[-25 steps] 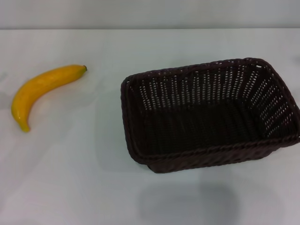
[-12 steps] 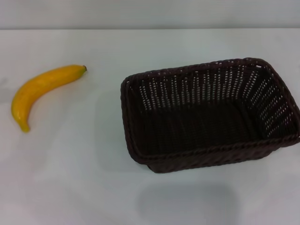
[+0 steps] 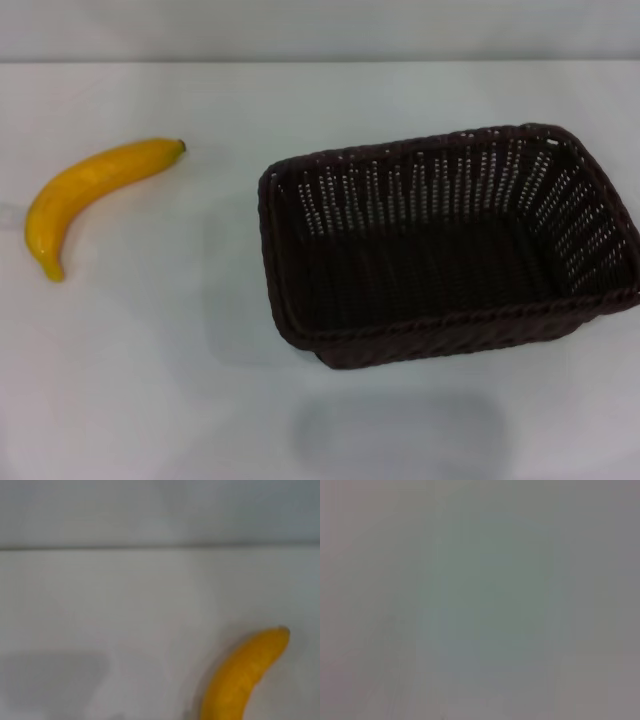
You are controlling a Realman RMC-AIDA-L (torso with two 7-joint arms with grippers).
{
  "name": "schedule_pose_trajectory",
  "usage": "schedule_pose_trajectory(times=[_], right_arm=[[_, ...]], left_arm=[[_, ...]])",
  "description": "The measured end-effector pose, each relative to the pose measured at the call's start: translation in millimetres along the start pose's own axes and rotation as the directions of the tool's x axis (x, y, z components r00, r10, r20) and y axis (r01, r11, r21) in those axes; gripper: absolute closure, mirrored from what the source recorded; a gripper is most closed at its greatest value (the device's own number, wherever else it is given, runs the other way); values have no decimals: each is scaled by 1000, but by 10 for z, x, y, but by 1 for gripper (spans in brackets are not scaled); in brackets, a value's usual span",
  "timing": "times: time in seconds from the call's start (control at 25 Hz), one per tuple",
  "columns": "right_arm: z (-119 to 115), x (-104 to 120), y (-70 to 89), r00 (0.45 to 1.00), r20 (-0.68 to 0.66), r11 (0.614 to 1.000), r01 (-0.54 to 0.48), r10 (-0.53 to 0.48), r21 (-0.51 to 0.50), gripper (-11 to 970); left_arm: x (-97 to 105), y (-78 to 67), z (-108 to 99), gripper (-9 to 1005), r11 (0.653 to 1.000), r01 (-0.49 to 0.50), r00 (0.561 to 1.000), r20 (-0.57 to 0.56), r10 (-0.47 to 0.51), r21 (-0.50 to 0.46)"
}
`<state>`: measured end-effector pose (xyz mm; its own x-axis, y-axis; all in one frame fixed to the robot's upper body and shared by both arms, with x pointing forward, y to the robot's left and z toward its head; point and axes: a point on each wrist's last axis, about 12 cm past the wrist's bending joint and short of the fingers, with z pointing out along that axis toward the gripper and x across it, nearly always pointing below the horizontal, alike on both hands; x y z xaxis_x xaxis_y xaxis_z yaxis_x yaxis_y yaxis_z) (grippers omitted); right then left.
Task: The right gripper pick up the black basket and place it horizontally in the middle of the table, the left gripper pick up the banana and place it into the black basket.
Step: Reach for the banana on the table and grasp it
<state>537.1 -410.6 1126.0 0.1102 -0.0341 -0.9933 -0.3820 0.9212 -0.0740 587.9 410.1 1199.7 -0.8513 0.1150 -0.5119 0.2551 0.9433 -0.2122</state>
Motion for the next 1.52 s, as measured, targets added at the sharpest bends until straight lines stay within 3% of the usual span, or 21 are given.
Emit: schedule_pose_trajectory(times=[0.2,0.44,0.84,1.2,1.52], right_arm=[[-93,129,30,999,16,998,-30,29,50,323],[-231,237,12,994,37,987,-103,99,124,72],[-270,312,43,987,59,975,-160,153,154,76],[-245,311,50,983,66,972,-180,172,152,82],[-182,306,80,978,78,970,-202,193,134,90]], left_arm=[[-243,-182,198,122,990,-139,988,-67,137,-24],[-286,-227,411,121,978,-208,978,-34,208,-15],[-3,-206,785,121,979,-202,979,-26,202,7],[218,-145,963,122,983,-184,982,-43,183,-13],[225,-120,1000,126,981,-188,982,-38,187,-37]])
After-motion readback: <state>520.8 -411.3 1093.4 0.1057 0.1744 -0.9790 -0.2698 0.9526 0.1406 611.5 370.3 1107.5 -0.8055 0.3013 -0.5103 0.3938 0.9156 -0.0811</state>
